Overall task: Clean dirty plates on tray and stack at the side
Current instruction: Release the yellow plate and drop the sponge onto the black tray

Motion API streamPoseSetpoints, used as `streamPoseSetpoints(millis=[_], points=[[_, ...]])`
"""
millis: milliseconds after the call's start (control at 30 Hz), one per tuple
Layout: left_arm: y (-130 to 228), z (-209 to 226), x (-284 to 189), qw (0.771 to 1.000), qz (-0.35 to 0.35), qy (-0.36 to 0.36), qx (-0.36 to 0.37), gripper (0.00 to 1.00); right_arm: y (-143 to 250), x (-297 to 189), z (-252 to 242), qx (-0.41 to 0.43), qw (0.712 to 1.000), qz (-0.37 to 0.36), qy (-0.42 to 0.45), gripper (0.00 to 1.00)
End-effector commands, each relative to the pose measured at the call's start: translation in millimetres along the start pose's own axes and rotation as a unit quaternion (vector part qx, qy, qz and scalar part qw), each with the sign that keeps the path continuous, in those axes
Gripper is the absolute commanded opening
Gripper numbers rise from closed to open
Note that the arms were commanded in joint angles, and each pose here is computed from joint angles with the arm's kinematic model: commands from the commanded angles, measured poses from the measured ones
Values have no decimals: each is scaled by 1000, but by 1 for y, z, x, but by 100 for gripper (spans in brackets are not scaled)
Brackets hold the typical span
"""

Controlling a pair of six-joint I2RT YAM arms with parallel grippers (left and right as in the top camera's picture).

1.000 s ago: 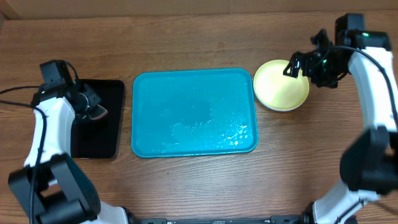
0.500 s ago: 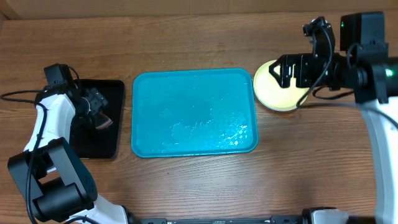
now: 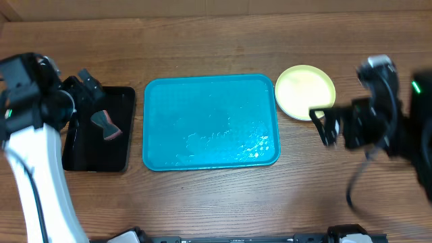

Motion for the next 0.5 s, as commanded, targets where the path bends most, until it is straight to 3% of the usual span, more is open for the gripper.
streamPoseSetpoints(millis=[0, 200, 467], points=[[7, -30, -34, 996, -21, 70, 59, 100, 23, -35, 8, -19, 999, -47, 4, 100], [42, -75, -77, 970, -27, 171, 170, 100, 72, -73, 14, -41, 993, -115, 8, 100], [89, -75, -127, 962, -47, 184, 197, 100, 104, -80, 10, -47, 989, -139, 18, 100]])
Point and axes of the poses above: each gripper's point midway between its finger pads, its own x axis out along the fingers, its own z axis along the line the jaws close on, y = z × x, the point moved 1 cm from there along -x, back along the fingers, and after that the axes turned 4 degrees about x, right-handed, at the moved point
